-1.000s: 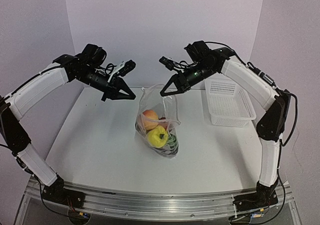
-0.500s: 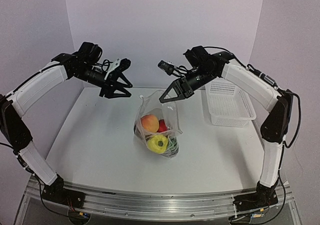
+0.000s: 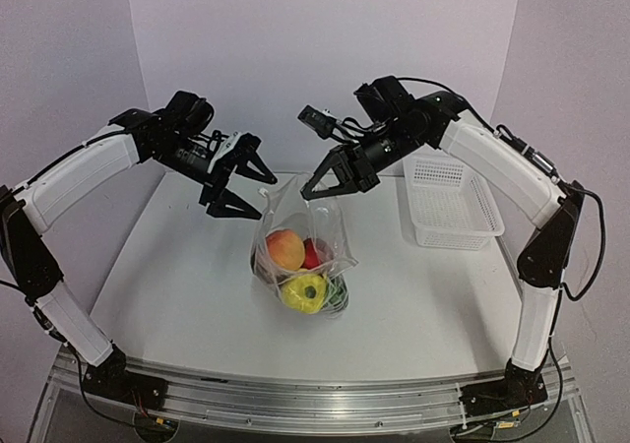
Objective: Place the food in the zip-top bag and seal the zipper
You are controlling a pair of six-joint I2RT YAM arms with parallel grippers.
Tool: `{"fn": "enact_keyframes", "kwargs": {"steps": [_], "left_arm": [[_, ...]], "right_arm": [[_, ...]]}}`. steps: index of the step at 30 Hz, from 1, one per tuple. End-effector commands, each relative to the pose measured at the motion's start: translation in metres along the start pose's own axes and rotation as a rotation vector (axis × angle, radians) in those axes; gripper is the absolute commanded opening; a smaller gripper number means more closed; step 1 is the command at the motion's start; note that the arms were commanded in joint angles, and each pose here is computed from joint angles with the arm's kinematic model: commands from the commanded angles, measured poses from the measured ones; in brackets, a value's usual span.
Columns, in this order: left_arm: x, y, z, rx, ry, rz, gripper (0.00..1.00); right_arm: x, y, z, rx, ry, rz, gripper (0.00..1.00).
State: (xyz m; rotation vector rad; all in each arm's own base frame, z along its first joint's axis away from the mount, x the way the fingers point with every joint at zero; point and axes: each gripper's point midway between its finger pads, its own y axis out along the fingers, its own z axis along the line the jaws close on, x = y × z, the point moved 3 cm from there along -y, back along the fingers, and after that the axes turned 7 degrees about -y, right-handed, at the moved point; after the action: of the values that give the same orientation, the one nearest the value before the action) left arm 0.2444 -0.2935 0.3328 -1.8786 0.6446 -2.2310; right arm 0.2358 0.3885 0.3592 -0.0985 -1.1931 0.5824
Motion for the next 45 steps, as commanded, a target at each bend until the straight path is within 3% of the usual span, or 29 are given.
{"fn": "enact_keyframes", "kwargs": {"steps": [1, 8, 10, 14, 19, 20, 27, 32, 34, 36, 42, 43, 45], "left_arm": [[0.006, 0.000, -0.029, -0.097, 0.013, -0.042, 0.79], [0.022, 0.008, -0.024, -0.116, -0.035, -0.094, 0.79], [0.020, 0.010, -0.029, -0.128, -0.052, -0.093, 0.74], [0.018, 0.012, -0.031, -0.131, -0.068, -0.096, 0.48], [0.024, 0.010, -0.026, -0.112, -0.089, -0.094, 0.04], [0.024, 0.009, -0.026, -0.112, -0.094, -0.093, 0.01], [0.027, 0.005, -0.027, -0.080, -0.157, -0.077, 0.00], [0.015, 0.003, 0.001, 0.136, -0.281, -0.011, 0.00], [0.009, 0.002, 0.012, 0.220, -0.364, 0.013, 0.00], [0.002, 0.000, 0.017, 0.276, -0.430, 0.036, 0.00], [-0.004, -0.005, 0.020, 0.343, -0.513, 0.055, 0.00], [-0.004, -0.006, 0.020, 0.349, -0.518, 0.059, 0.00], [-0.006, -0.006, 0.021, 0.362, -0.530, 0.071, 0.00]], "right_arm": [[0.030, -0.013, 0.032, 0.051, -0.133, -0.073, 0.00], [0.035, -0.004, 0.034, 0.069, -0.160, -0.074, 0.00], [0.034, -0.004, 0.034, 0.066, -0.173, -0.074, 0.00], [0.035, -0.003, 0.033, 0.075, -0.178, -0.082, 0.00], [0.034, -0.001, 0.029, 0.077, -0.172, -0.082, 0.00], [0.034, -0.002, 0.029, 0.077, -0.170, -0.083, 0.00], [0.024, -0.003, 0.015, 0.061, -0.123, -0.074, 0.00], [-0.001, -0.004, -0.020, -0.085, -0.031, 0.000, 0.00], [-0.015, -0.004, -0.038, -0.178, 0.014, 0.049, 0.06], [-0.021, -0.004, -0.049, -0.244, 0.061, 0.076, 0.19], [-0.006, -0.025, -0.054, -0.430, 0.092, 0.067, 0.78], [-0.001, -0.031, -0.052, -0.468, 0.071, 0.062, 0.84], [0.008, -0.036, -0.042, -0.546, -0.031, 0.065, 0.87]]}}
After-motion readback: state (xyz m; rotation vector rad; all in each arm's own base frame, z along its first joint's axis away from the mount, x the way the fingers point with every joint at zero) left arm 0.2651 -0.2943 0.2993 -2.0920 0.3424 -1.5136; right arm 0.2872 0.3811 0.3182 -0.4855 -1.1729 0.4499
